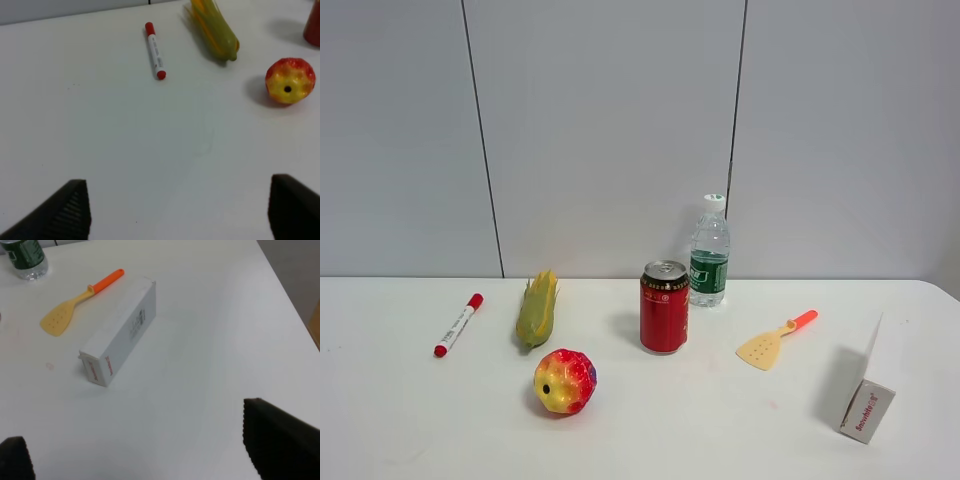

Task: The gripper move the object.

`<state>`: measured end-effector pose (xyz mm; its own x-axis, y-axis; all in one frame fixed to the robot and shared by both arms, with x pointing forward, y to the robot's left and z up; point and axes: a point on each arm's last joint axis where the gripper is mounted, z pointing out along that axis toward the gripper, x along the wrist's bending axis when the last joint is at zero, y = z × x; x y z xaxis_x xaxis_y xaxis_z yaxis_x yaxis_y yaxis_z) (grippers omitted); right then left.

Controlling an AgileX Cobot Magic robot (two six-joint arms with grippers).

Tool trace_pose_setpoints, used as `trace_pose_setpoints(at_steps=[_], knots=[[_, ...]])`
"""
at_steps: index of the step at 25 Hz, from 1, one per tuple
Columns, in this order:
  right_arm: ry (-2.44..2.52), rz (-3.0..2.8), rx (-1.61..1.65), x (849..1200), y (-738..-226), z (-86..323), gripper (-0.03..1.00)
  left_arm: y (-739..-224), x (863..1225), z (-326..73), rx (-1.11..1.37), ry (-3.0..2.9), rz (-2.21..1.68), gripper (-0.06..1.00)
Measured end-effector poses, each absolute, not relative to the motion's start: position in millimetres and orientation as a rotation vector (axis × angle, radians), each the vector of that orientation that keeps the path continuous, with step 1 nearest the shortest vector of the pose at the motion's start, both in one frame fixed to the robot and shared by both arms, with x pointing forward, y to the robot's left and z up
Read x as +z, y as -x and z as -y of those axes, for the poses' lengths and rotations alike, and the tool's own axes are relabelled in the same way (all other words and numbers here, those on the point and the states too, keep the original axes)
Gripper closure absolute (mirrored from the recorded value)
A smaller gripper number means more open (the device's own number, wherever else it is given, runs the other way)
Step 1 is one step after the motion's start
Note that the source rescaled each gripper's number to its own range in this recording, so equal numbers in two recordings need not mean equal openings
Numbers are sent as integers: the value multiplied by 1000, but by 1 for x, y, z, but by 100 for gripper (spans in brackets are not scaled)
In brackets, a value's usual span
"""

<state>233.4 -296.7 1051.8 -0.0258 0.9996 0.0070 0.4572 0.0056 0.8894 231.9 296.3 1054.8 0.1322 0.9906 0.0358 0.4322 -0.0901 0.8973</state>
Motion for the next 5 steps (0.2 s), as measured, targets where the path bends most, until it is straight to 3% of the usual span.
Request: trace_pose_setpoints(at_steps=[5], knots=[[-1538, -1571, 967, 1052, -233, 297, -3, -232, 1055, -297, 917, -1623, -1425, 28]])
